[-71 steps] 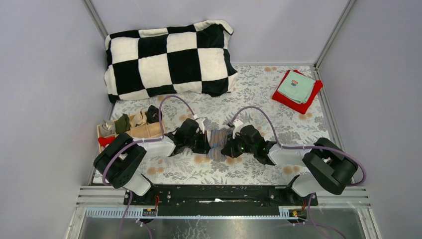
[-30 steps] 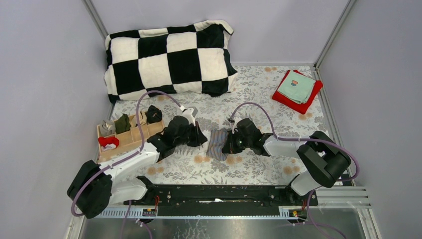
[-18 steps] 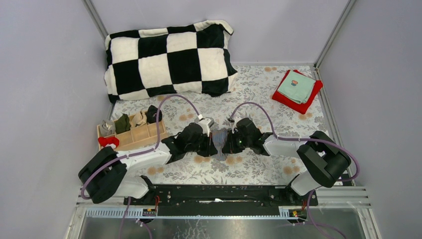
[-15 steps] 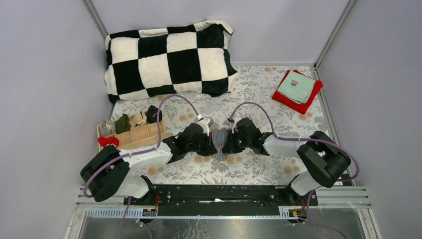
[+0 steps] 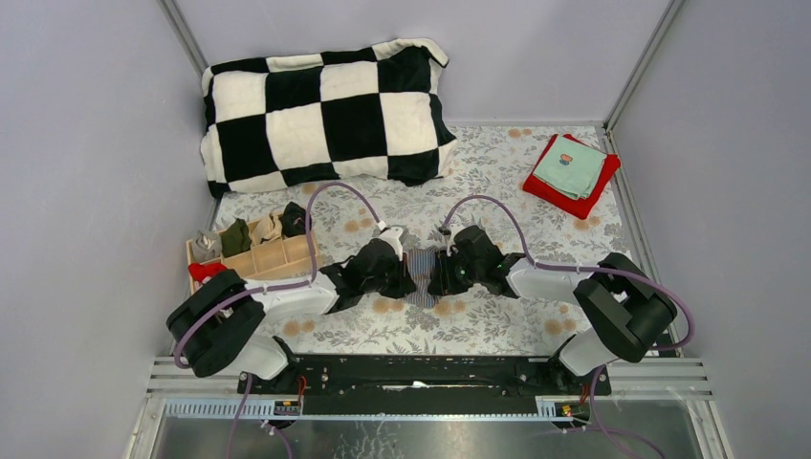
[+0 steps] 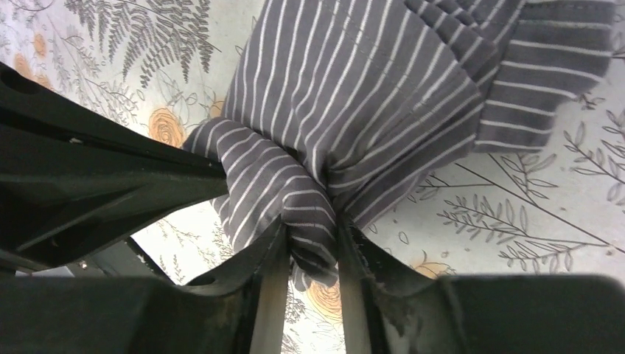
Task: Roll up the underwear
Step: Roll the underwear to the center of the board.
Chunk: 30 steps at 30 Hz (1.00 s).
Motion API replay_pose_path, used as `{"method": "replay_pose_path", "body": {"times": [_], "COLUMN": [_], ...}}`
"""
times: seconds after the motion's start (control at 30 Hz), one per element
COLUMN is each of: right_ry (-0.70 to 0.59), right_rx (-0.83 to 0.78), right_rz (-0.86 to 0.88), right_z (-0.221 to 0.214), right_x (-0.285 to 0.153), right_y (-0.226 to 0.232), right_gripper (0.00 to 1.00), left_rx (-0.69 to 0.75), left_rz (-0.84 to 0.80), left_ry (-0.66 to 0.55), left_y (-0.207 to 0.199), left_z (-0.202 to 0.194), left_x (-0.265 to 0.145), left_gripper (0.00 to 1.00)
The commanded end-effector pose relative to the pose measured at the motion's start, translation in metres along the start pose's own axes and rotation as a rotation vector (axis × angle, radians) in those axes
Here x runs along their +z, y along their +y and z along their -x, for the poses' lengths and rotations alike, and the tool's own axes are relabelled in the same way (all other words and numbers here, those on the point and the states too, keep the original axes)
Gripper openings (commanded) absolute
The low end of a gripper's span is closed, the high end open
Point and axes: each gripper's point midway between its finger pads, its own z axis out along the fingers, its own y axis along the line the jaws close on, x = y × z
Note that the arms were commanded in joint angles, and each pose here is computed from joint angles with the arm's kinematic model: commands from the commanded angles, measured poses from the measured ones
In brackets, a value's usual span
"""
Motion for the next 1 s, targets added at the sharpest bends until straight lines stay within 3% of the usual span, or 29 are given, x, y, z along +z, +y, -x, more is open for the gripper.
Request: {"method": "replay_pose_path", "body": {"times": [0.0, 0.13, 0.4, 0.67, 0.97], "right_ry": [0.079, 0.046, -0.053, -0.13, -0.099], "right_rx": [0.008, 0.002, -0.017, 0.165, 0.36], "right_rz": [-0.129, -0.121, -0.14, -0.05, 0.019], "right_z": [-0.023, -0.012, 0.015, 0.019, 0.019], "right_x": [-0.013, -0.024, -0.053, -0.065, -0.048], "right_y": [-0.026, -0.018, -0.005, 0.016, 0.031], "right_gripper": [0.39, 0.48, 0.52, 0.65, 0.55], "left_rx": [0.0, -0.003, 0.0, 0.003, 0.005], "left_rz": [0.079, 0.084, 0.087, 0.083, 0.076], "left_ry": [0.03, 0.044, 0.055, 0.05, 0.05], "left_y": [0.023, 0.026, 0.027, 0.025, 0.022], "left_z": [-0.017, -0.021, -0.023, -0.021, -0.019], "left_x": [0.008, 0.011, 0.012, 0.011, 0.011], "left_gripper": [0.0, 0.0, 0.0, 0.0, 0.0]}}
